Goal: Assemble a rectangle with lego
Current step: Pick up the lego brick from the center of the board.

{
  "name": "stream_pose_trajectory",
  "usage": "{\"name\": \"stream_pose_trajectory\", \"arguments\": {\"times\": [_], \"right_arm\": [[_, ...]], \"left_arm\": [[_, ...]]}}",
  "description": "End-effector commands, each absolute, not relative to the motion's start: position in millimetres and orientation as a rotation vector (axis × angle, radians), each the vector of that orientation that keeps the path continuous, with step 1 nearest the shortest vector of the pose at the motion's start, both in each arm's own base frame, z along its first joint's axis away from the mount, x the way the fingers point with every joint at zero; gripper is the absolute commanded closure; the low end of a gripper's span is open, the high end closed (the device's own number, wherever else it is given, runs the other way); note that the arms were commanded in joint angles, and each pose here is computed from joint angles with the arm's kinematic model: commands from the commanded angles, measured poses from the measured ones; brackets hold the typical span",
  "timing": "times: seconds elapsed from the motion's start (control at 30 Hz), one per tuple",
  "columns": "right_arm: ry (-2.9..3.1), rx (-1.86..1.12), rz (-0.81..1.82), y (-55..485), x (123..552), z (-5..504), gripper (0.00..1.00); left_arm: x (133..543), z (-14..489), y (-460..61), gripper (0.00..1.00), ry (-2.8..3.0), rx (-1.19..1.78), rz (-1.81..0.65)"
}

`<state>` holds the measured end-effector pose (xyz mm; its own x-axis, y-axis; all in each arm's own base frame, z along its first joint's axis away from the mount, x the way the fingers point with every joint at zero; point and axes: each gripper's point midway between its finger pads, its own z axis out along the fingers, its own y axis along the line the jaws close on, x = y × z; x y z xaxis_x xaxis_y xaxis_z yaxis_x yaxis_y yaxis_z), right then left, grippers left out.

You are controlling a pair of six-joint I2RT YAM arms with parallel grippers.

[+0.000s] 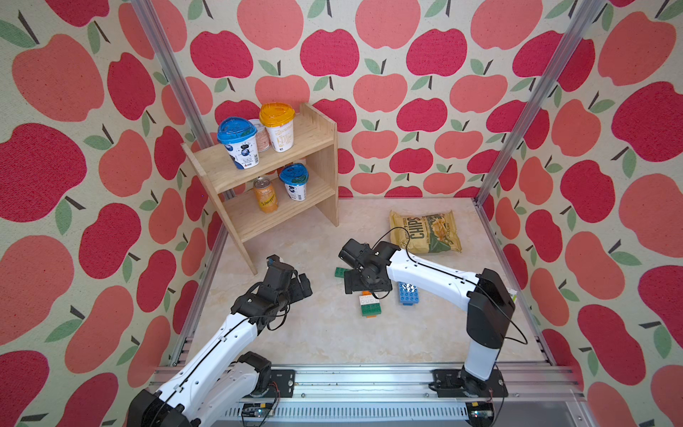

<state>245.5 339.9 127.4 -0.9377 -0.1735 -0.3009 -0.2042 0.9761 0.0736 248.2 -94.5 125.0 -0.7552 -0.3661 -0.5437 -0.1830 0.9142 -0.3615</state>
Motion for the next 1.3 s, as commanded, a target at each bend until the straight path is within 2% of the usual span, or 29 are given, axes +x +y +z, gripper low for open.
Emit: {"name": "stream_pose_trajectory", "arguments": {"times": [0.0,0.23,0.4,0.63,0.97,1.27], "right_arm": [[2.775,-0.34,0.013,350.3,275.1,119.2,0.0],[2.739,-0.336,0.005,390.4,327.2,99.3,0.0],[2.76,-0.327,0.001,406.6,344.1,77.2,0.0],[2.855,-0.297,-0.054,400.9,338.3,38.9,0.0],[2.917,-0.253,0.011,384.8,312.5,27.4,0.0],[2.923,-0.247,0.075,382.8,309.7,23.8,0.09]], "left_arm": [[255.4,137.3,-91.3,0.03,2.396,-0.372,-0.357],[255.3,134.4,-91.9,0.03,2.407,-0.354,-0.349],[254.1,132.2,-91.3,0.03,2.411,-0.354,-0.345],[254.8,131.7,-91.8,0.03,2.405,-0.354,-0.352],[254.7,128.2,-91.8,0.03,2.412,-0.361,-0.349],[255.2,127.2,-92.4,0.03,2.413,-0.364,-0.352]]}}
